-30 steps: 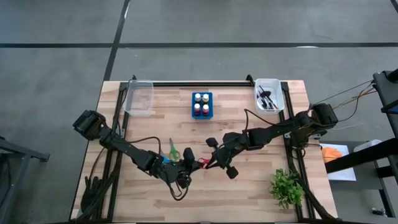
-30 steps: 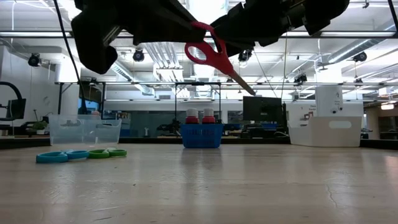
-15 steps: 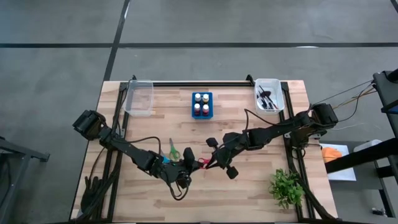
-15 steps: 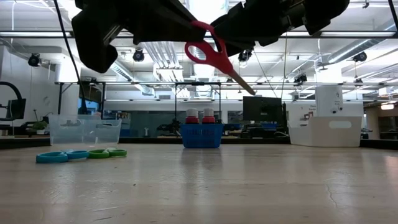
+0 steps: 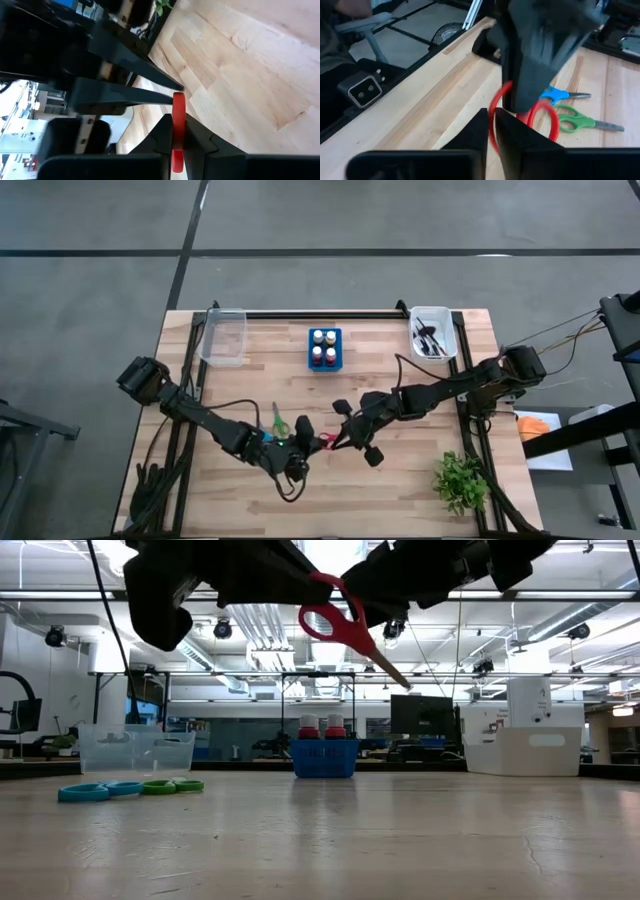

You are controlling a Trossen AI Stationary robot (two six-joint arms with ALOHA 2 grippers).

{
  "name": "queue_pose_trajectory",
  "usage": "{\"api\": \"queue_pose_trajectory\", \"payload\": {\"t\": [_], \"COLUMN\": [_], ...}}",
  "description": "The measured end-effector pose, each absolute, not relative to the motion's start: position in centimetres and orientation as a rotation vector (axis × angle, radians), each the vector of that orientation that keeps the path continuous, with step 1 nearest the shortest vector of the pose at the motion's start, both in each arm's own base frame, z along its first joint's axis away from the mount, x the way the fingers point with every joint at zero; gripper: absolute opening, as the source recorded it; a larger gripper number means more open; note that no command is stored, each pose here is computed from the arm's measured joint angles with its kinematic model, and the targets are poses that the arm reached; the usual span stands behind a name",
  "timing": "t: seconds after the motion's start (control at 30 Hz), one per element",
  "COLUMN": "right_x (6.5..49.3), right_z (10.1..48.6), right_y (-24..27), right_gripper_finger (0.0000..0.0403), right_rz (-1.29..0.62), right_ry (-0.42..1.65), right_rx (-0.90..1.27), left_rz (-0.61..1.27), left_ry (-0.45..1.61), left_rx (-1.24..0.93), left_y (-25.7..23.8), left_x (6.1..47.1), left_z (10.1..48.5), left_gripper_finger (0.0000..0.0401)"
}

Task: Pick & Place Paint Supplies
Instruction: Put the red scissors into the transparent bin

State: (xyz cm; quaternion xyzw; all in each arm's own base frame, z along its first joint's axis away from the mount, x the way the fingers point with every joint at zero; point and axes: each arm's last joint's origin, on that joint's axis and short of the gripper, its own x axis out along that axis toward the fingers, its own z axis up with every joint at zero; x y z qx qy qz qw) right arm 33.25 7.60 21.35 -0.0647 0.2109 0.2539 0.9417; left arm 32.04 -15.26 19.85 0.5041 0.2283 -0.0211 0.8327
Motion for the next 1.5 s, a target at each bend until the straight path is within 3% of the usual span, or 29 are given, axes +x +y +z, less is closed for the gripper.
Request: {"api": "queue_pose_trajectory", "payload": {"t": [0.33,0.53,1.13,1.5], "right_x": [33.2,33.2,32.6,32.1], "right_z": [21.4,21.3,21.7,21.7], "right_y": [7.6,7.6,7.4,7.4], "right_gripper_finger": [0.0167,0.0216,0.0226,0.0227], "right_rz": [0.517,0.521,0.515,0.515], "right_ry": [0.433,0.436,0.475,0.513], "right_rx": [-0.131,-0.132,-0.128,-0.120], "left_rz": [-0.044,-0.043,-0.023,0.324], "left_ry": [0.494,0.495,0.627,0.793], "left_rx": [1.074,1.069,1.026,0.945], "left_y": [-15.2,-15.2,-14.4,-12.3], "left_x": [32.0,32.0,30.5,27.3], "left_z": [19.7,19.7,19.9,21.2], "left_gripper_finger": [0.0023,0.0023,0.0023,0.0023]}}
